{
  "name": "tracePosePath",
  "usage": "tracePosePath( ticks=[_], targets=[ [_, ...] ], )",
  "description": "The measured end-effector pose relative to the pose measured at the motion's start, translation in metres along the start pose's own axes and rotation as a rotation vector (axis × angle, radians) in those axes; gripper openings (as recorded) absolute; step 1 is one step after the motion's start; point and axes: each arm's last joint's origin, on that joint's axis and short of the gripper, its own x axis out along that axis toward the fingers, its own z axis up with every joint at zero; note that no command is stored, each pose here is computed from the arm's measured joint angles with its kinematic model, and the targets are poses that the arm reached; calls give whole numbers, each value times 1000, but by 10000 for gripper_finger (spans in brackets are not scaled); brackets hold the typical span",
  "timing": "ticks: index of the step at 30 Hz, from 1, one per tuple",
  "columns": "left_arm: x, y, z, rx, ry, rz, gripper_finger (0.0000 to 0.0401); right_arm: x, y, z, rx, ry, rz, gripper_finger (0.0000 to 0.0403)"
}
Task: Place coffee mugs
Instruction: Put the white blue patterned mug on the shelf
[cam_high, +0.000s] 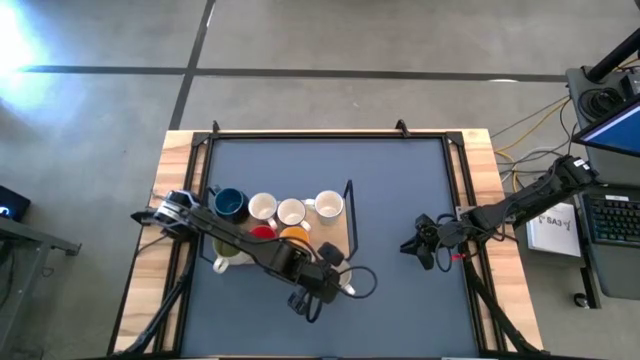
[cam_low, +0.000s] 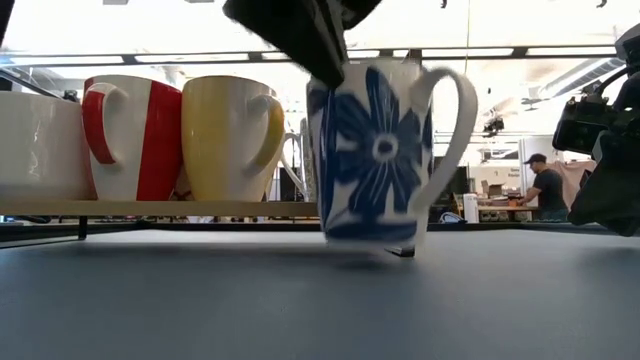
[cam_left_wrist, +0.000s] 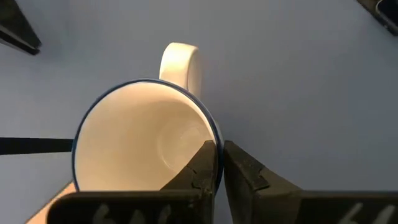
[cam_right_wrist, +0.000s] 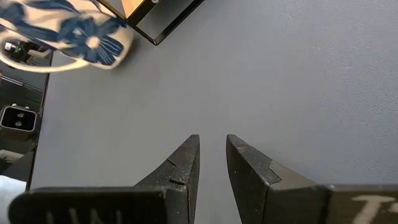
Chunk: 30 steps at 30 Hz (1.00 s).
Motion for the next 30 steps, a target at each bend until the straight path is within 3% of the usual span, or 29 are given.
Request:
tracePosePath(
  ticks=[9, 30],
  targets=[
    [-26, 14, 11, 16, 27, 3, 1, 0, 0, 0, 0, 0, 0, 68],
    [-56, 28, 14, 4, 89, 63, 0, 0, 0, 0, 0, 0, 0, 68]
  ],
)
